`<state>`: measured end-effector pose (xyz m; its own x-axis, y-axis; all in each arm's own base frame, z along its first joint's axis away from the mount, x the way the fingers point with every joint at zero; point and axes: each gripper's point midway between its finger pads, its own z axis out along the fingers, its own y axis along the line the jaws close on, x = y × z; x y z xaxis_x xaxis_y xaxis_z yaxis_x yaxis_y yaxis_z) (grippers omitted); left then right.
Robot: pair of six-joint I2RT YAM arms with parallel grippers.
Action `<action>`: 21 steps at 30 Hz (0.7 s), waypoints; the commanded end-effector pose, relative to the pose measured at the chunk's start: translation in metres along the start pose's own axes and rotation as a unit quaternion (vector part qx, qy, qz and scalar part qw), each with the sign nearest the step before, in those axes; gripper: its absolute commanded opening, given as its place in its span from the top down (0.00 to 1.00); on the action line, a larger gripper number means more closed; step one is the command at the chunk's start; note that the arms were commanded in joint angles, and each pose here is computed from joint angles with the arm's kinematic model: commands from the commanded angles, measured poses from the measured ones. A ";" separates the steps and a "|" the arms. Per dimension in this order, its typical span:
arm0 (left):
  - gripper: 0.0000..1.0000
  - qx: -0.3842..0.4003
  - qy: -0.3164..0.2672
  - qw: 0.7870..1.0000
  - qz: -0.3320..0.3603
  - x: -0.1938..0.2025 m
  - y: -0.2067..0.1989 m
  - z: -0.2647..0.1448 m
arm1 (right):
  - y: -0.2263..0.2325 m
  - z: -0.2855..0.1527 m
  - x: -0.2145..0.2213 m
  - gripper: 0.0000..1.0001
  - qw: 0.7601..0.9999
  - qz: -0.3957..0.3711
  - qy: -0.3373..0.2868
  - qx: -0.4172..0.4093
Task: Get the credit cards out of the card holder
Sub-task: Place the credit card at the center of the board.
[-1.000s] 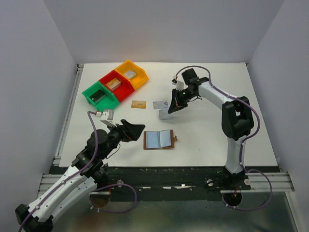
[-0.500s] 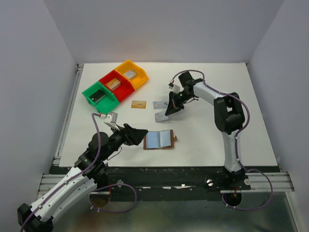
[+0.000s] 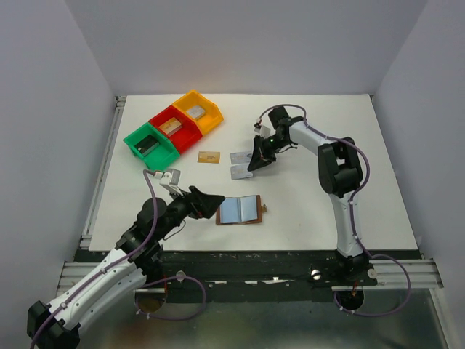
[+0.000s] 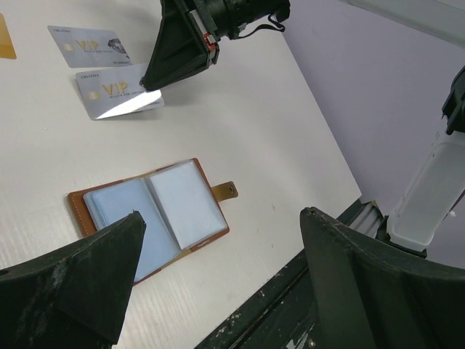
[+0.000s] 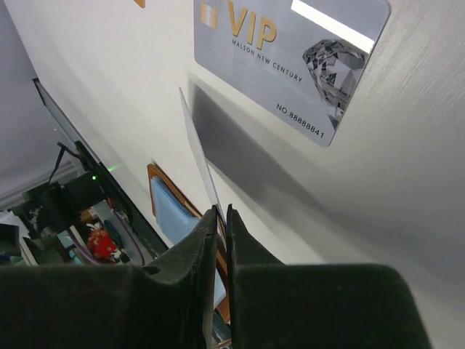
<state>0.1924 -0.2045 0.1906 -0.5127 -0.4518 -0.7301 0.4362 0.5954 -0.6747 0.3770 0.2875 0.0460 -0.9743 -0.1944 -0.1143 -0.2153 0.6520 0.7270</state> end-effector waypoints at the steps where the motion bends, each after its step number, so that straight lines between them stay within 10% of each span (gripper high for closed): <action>1: 0.01 0.008 0.005 1.000 0.002 0.002 -0.001 0.003 | -0.009 0.001 -0.001 0.77 1.000 0.011 0.009 0.014; 21: 0.01 -0.002 0.011 1.000 -0.002 0.003 0.001 0.005 | -0.009 -0.069 -0.013 0.60 0.987 -0.003 -0.103 0.121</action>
<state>0.1948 -0.2087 0.1813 -0.5376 -0.4320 -0.7241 0.4228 0.6049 -0.6748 0.3867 0.2487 0.0438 -0.9841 -0.1240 -0.1273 -0.1762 0.7743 0.6077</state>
